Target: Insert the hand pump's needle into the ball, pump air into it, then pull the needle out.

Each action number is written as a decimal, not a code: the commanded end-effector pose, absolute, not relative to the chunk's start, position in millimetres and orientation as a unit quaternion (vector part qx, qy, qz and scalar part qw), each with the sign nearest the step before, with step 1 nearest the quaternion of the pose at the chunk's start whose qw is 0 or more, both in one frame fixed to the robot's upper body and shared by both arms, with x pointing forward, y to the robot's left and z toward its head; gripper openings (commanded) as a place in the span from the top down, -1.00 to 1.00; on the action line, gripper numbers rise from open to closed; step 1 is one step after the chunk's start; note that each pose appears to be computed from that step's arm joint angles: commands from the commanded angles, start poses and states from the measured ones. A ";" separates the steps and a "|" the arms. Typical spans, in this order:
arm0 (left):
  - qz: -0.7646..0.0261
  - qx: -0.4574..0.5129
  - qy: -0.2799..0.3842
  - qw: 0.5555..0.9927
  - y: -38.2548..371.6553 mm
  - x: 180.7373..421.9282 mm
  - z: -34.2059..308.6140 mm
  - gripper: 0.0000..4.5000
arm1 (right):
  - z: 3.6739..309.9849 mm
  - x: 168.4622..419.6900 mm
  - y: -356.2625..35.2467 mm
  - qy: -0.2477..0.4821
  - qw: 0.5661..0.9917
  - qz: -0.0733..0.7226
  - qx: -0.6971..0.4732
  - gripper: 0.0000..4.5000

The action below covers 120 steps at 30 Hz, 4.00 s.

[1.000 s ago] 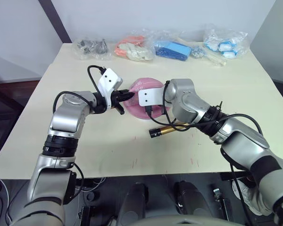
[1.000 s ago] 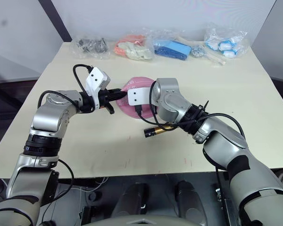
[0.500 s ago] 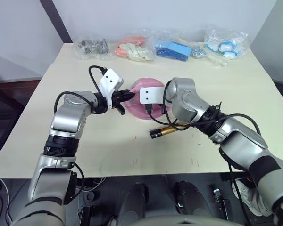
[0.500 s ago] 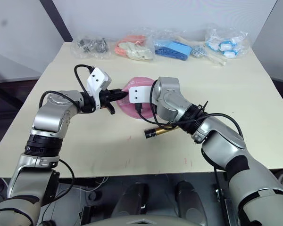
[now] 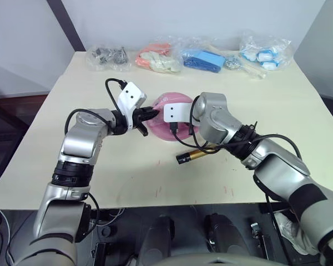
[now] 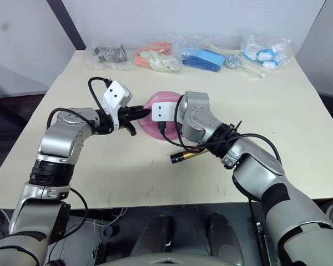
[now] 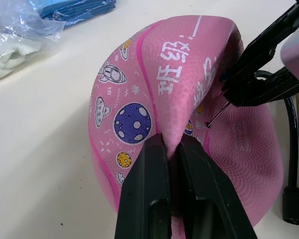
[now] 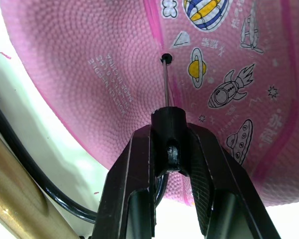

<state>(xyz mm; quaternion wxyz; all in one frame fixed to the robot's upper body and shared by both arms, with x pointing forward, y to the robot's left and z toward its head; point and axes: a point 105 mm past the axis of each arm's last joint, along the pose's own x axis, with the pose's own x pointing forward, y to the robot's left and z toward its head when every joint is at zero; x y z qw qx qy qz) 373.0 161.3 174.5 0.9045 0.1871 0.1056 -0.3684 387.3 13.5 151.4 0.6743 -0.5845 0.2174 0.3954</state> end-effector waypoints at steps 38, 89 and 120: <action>-0.397 0.172 0.113 0.894 149.6 362.7 164.9 0.98 | 154.9 376.0 30.5 0.213 0.688 0.435 -0.541 0.82; -0.401 0.164 0.120 0.893 149.2 357.5 161.7 0.98 | 183.6 358.7 67.1 0.243 0.763 0.515 -0.304 0.82; -0.379 0.175 0.129 0.899 160.2 362.2 156.1 1.00 | 175.8 360.2 14.3 0.236 0.764 0.471 -0.374 -0.32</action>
